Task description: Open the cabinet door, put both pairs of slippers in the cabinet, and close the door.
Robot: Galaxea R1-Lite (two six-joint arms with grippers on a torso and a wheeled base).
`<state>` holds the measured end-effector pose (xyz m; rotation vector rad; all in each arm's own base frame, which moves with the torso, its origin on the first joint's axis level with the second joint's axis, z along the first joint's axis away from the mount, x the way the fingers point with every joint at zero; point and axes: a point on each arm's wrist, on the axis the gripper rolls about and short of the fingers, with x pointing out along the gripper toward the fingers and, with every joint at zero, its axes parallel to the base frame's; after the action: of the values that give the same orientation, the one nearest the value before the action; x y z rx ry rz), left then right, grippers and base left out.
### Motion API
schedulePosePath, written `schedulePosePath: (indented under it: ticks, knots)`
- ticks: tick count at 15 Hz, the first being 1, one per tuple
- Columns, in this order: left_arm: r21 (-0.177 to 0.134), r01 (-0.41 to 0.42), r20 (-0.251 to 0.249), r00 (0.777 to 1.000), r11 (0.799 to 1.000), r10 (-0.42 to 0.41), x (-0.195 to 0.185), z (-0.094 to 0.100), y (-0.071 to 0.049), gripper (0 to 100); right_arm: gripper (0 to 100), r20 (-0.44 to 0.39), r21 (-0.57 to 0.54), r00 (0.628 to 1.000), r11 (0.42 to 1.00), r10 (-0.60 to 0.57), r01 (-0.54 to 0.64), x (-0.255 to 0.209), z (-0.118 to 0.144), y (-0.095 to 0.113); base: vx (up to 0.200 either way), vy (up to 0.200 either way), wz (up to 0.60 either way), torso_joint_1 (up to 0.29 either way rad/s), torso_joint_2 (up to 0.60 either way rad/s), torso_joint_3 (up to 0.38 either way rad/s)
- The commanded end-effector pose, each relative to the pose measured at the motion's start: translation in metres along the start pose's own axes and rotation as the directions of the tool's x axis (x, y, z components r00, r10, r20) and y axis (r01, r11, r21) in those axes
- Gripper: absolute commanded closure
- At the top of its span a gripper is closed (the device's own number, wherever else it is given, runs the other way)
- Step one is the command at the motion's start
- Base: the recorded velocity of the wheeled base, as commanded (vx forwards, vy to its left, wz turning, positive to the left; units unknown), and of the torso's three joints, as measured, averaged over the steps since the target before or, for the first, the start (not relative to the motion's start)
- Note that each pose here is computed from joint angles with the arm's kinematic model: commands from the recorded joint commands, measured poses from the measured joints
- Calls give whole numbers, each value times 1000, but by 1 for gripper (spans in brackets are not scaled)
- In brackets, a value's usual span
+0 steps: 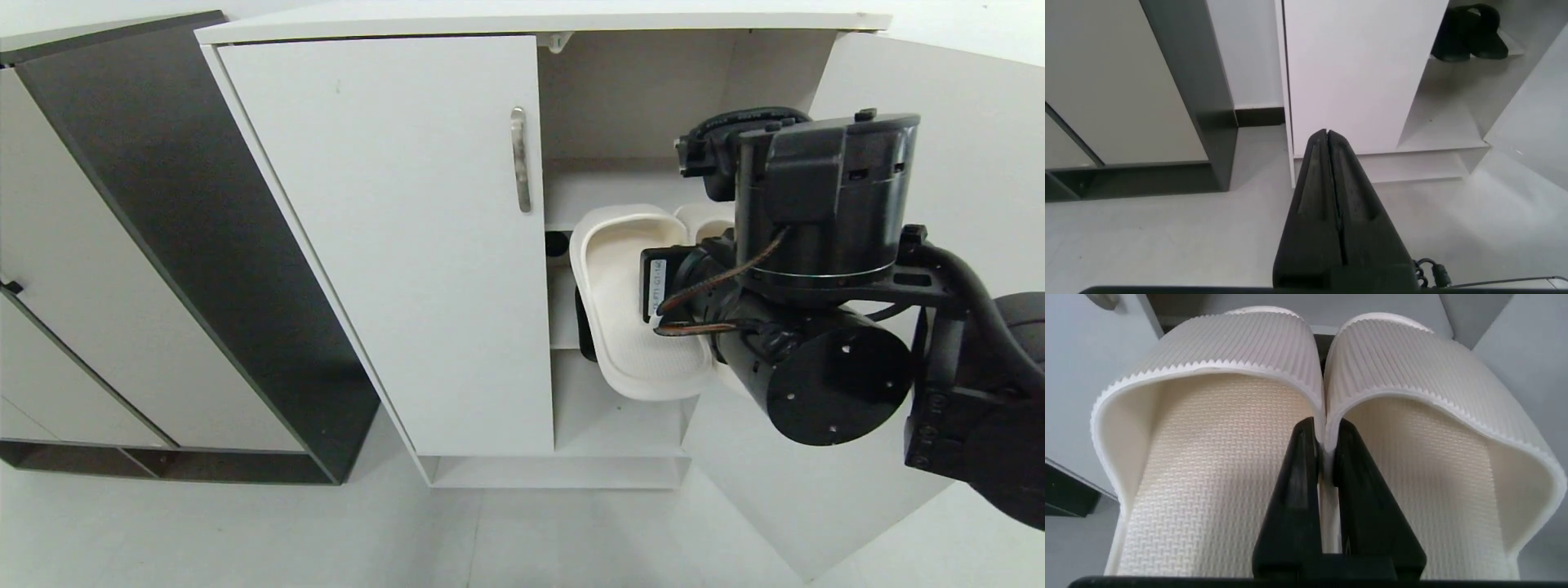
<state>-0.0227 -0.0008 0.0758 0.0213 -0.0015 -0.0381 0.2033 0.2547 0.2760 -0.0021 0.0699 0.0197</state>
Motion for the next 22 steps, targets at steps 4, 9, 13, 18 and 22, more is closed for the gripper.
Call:
schedulePosePath:
  ticks: [4, 9, 13, 18, 22]
  knots:
    - [0, 0, -1, 1000, 1000, 0, 0, 0, 0, 100, 100, -11, -13, 1000, 1000, -13, 13, 4, -5, -2, 200, 0, 0, 5, 4, 2]
    - [0, 0, 0, 1000, 1000, 0, 0, 0, 0, 100, 100, -11, -10, 999, 999, -38, 38, 18, -10, -2, 200, 0, 0, 3, 4, 0]
    - [-1, 0, 0, 1000, 1000, 0, 0, 0, 0, 100, 100, 11, 17, 999, 999, -42, 42, 34, -17, 2, 100, 0, 0, 1, 1, 1]
    - [-1, 0, 0, 1000, 1000, 0, 0, 0, 0, 100, 100, 28, 23, 999, 999, -35, 34, 53, -12, 5, 0, 0, 0, 0, 0, 0]
    - [-1, 0, 0, 1000, 1000, 0, 0, 0, 0, 100, 100, 56, 25, 996, 998, -63, 61, 88, -4, 5, 0, 0, 0, 0, 0, 0]
